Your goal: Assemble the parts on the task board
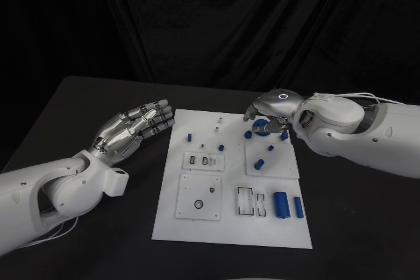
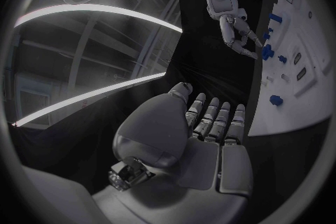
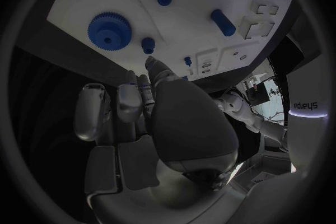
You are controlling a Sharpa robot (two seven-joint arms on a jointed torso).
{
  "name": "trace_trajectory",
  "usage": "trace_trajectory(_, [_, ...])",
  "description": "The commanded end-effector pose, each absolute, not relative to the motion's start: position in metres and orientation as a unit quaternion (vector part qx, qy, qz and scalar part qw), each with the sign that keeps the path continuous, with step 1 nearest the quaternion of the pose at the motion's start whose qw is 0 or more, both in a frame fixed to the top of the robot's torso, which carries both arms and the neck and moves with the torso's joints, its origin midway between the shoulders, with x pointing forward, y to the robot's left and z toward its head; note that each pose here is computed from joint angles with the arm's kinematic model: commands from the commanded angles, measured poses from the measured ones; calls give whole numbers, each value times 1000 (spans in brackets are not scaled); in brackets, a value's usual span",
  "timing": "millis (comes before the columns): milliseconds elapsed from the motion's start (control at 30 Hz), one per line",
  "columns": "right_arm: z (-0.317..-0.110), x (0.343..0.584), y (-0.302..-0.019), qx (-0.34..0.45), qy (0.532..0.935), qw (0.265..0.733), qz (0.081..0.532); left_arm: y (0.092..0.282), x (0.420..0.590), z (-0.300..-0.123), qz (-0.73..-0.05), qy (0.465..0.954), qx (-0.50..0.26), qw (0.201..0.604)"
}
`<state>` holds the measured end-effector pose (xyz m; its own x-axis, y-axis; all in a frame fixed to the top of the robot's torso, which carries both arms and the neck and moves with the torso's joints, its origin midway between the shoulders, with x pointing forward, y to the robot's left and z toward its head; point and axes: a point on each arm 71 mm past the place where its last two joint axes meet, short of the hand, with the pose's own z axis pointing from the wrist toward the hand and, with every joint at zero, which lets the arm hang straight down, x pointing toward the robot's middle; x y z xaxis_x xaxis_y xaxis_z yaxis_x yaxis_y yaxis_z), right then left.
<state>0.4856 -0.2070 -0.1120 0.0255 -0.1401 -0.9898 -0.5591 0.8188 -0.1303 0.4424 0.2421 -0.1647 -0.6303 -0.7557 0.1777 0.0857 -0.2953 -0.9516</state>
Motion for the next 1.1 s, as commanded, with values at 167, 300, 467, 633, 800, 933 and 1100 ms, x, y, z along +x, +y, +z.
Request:
trace_trajectory(167, [-114,483,-210,-256,674,676,149,245,440,-148,-798,431,-285,310])
trace_trajectory(300, [-114,481,-211,-256,674,677,152,245,441,-149,-798,431,-285,309])
trace_trajectory(467, [-119,480,-213,-255,678,673,152,245,441,-149,-799,430,-284,309])
trace_trajectory(633, [-124,480,-214,-251,677,674,155,244,443,-149,-799,431,-284,308])
trace_trajectory(800, [-128,481,-215,-251,669,680,165,244,444,-150,-799,432,-284,307])
trace_trajectory(933, [-132,481,-215,-252,665,682,172,244,444,-151,-799,433,-284,305])
trace_trajectory(1100, [-137,482,-215,-252,664,681,176,244,444,-151,-798,434,-285,304])
